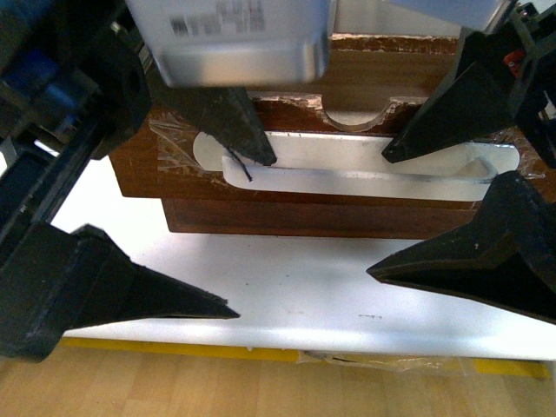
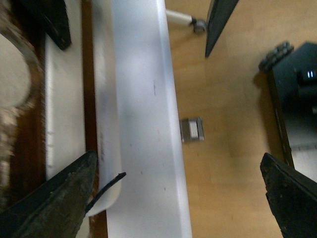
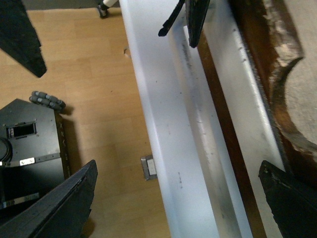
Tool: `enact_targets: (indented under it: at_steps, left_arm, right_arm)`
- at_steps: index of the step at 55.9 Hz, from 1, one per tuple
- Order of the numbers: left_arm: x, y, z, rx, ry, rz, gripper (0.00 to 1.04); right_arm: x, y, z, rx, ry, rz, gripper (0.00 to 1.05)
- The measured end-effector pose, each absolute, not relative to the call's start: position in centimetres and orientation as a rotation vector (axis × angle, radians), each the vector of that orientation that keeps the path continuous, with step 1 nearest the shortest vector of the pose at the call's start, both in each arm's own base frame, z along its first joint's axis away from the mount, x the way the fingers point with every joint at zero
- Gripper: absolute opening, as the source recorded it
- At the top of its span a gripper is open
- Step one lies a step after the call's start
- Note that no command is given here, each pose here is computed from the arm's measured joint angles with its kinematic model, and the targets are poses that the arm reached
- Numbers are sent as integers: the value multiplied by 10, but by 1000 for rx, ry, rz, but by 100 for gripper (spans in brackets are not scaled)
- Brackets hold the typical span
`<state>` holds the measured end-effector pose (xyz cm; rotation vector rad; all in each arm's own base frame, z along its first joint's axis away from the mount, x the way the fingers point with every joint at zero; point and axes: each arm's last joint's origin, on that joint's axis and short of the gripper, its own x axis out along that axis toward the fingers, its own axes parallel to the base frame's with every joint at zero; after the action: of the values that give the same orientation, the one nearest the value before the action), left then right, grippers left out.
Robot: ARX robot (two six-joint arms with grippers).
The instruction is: Open drawer
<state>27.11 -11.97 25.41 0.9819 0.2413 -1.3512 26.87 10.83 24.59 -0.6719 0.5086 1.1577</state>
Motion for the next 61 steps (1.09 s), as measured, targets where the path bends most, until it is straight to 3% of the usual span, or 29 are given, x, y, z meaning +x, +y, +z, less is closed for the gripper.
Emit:
enact_targets:
  at_steps: [9,22,28,35,61]
  left_arm:
    - [257,-107,275,856,108,-1274,99]
    - [244,-76,272,712,71,-1122,99]
    - [244,-53,264,660,70,-938,99]
    - [228,-24,251,625,33,-625,99]
    - [150,27,201,184,166,-150,99]
  right_arm:
    - [256,87,257,-587,426,1089,96]
    - [228,58,267,-534,299,894,96]
    - [210,48,268,-507,238,772,96]
    - [181,35,268,-410,144,521,96]
    - [118,9,226,-159,46,-5,96]
